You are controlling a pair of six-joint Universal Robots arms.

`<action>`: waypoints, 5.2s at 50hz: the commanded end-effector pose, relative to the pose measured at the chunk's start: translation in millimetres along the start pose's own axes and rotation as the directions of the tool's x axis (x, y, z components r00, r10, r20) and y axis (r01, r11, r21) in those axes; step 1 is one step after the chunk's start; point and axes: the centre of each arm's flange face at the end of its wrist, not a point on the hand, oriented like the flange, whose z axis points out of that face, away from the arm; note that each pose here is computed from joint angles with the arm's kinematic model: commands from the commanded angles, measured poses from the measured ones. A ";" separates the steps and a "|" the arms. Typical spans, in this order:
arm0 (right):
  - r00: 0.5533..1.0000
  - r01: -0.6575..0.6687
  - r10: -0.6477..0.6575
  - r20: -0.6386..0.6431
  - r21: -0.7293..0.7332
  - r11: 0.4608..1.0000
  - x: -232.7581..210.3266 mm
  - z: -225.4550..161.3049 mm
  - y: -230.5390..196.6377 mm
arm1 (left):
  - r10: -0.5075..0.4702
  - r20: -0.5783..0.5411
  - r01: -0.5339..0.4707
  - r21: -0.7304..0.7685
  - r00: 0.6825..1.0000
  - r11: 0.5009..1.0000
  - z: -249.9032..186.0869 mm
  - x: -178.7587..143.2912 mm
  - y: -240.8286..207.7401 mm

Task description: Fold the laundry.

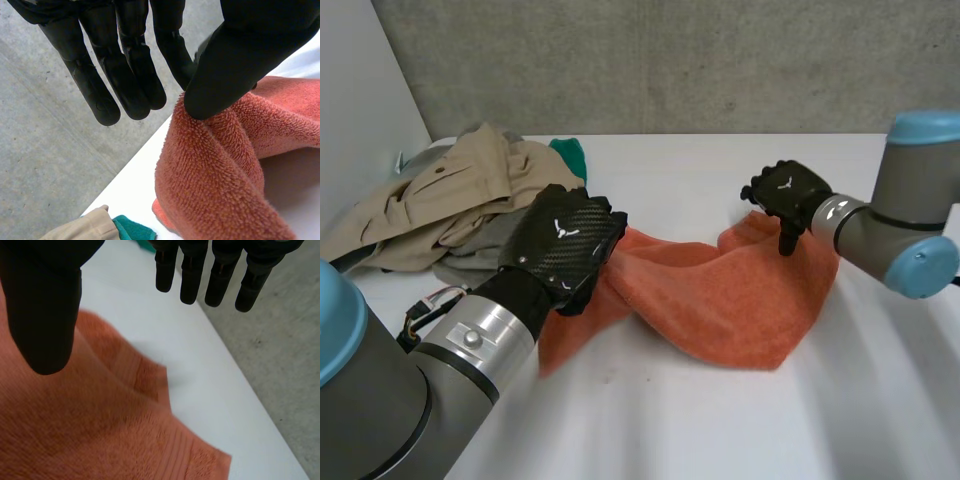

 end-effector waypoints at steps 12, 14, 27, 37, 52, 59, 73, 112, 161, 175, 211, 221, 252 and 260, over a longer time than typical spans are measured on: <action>0.986 0.088 -0.101 -0.136 -0.094 0.992 34.8 27.7 44.0 | 0.001 0.014 -0.001 -0.006 1.000 1.000 1.9 -3.5 2.0; 0.977 0.090 -0.102 -0.187 -0.072 0.993 50.3 11.2 17.8 | 0.008 0.023 -0.008 -0.002 1.000 1.000 2.8 -5.3 0.2; 0.879 0.059 -0.036 -0.475 0.034 0.998 139.5 -129.1 -72.4 | 0.017 0.186 -0.046 0.154 0.982 0.987 9.1 -56.8 -50.1; 0.926 0.081 -0.102 -0.363 -0.074 0.994 114.5 -211.2 -107.5 | 0.025 0.226 -0.082 0.250 0.974 0.965 3.9 -69.5 -82.7; 0.984 0.056 -0.088 -0.157 -0.197 0.979 76.7 -161.2 -41.1 | -0.024 0.031 0.029 -0.193 0.999 0.981 44.7 -20.0 45.7; 0.972 0.020 -0.052 -0.227 -0.141 0.990 75.9 -156.7 -35.7 | -0.158 0.029 0.160 -0.253 0.987 0.954 52.7 -12.3 66.6; 0.974 0.010 -0.042 -0.221 -0.143 0.990 63.7 -157.3 -22.9 | -0.233 0.022 0.227 -0.342 0.972 0.912 96.9 5.0 114.5; 0.909 0.176 -0.278 -0.310 -0.319 0.931 114.8 -229.5 -45.7 | -0.016 0.249 0.038 -0.080 0.968 0.996 10.7 -70.4 -72.2; 0.967 -0.037 -0.004 -0.254 -0.157 0.987 6.0 -123.3 59.3 | 0.142 0.162 -0.117 -0.155 0.976 0.981 55.7 -18.9 96.1; 0.976 -0.071 0.035 -0.214 -0.164 0.984 -3.7 -126.5 68.5 | 0.129 0.094 -0.098 -0.282 0.987 0.954 17.8 -16.6 84.1; 0.974 -0.095 0.052 -0.219 -0.191 0.977 -3.5 -130.2 78.0 | -0.131 0.211 0.222 -0.502 0.969 0.836 72.3 -35.8 122.3; 0.972 -0.101 0.055 -0.228 -0.196 0.975 -0.6 -132.0 77.6 | -0.093 0.227 0.199 -0.505 0.970 0.840 75.5 -35.9 132.8; 0.972 -0.233 0.211 -0.100 -0.339 0.911 60.3 -148.1 75.6 | -0.078 0.257 0.179 -0.398 0.963 0.900 52.7 -50.5 88.4; 0.882 -0.472 0.434 -0.185 -0.319 0.822 66.7 -162.3 83.1 | -0.076 0.263 0.177 -0.388 0.962 0.905 59.2 -54.1 88.3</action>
